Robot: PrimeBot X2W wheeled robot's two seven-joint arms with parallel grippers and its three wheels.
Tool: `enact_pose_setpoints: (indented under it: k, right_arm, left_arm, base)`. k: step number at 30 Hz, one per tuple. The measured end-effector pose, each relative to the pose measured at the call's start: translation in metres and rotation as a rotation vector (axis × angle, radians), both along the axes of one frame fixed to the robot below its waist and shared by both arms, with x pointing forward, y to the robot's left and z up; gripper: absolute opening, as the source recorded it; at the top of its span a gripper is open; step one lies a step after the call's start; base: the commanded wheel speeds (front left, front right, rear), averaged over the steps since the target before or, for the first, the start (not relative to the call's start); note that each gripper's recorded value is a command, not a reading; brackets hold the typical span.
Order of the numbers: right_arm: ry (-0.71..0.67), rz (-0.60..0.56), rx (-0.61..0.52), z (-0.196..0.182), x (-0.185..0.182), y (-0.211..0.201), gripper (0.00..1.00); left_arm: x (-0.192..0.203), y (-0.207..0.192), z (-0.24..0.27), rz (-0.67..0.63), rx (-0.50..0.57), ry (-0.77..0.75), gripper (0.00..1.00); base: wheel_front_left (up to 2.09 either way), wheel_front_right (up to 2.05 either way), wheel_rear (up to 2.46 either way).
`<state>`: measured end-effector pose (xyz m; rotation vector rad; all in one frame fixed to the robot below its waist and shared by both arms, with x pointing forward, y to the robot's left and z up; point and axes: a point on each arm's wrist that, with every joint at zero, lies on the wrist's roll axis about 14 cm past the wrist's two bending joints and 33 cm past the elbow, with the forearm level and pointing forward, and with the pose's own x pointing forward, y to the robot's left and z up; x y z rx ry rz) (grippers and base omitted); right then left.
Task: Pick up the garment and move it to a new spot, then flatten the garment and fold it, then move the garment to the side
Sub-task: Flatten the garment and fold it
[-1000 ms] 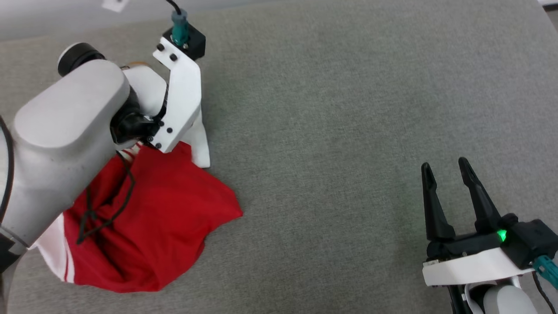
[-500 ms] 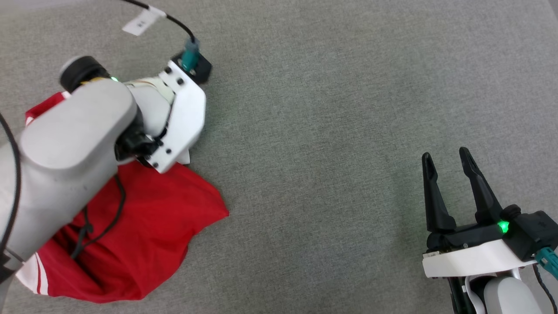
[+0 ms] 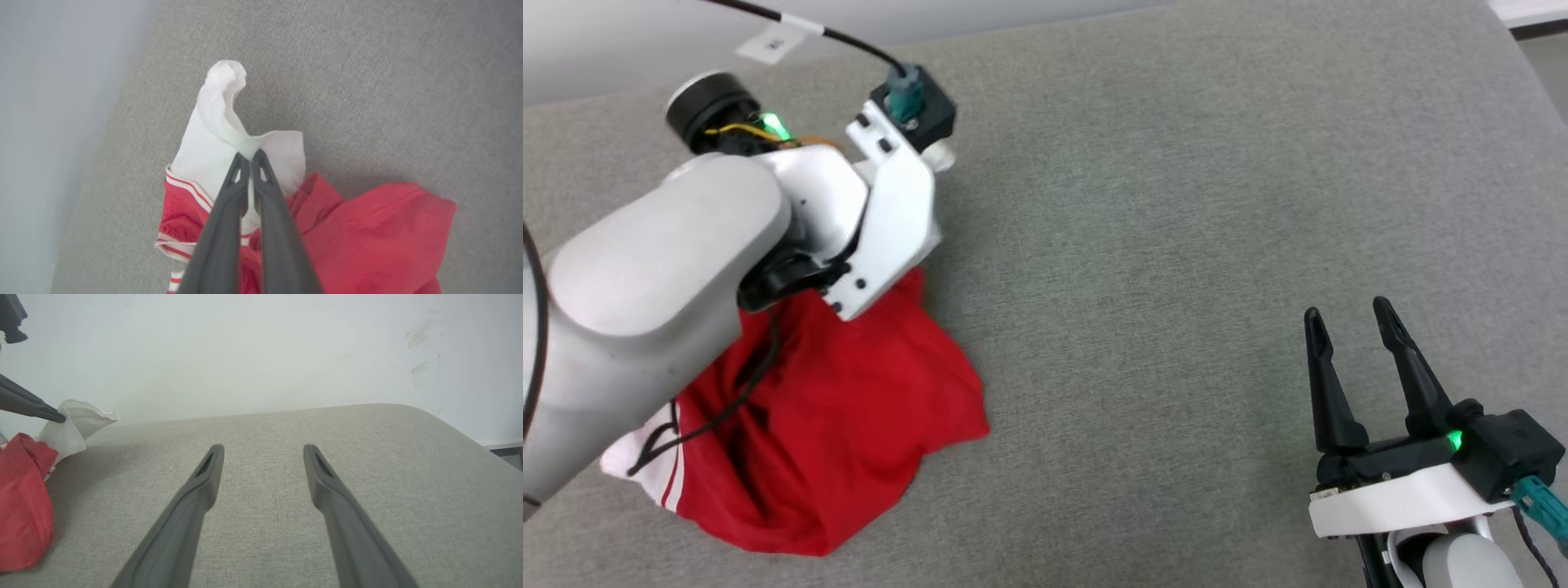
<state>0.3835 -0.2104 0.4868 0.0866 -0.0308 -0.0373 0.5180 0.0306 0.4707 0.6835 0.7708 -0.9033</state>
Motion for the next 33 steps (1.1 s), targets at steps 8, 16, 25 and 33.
enact_pose_setpoints:
  k: [8, 16, 25, 33]
  right_arm:
    - [0.018, -0.073, -0.004, -0.002, -0.012, -0.022, 1.00]
    - [0.073, -0.143, -0.007, -0.017, -0.020, -0.043, 1.00]
    - [0.109, -0.169, -0.008, -0.028, -0.017, -0.051, 1.00]
    - [0.068, -0.166, -0.034, -0.014, -0.020, -0.053, 1.00]
  left_arm:
    - [-0.039, -0.109, 0.015, -0.282, -0.177, -0.030, 0.00]
    - [-0.099, -0.175, -0.027, -0.465, -0.238, 0.091, 0.00]
    - [-0.153, -0.176, -0.084, -0.520, -0.195, 0.267, 0.00]
    - [-0.109, -0.200, -0.020, -0.499, -0.480, -0.041, 1.00]
  base:
    - [0.00, 0.00, 0.00]
    - [0.00, 0.00, 0.00]
    - [0.00, 0.00, 0.00]
    - [0.00, 0.00, 0.00]
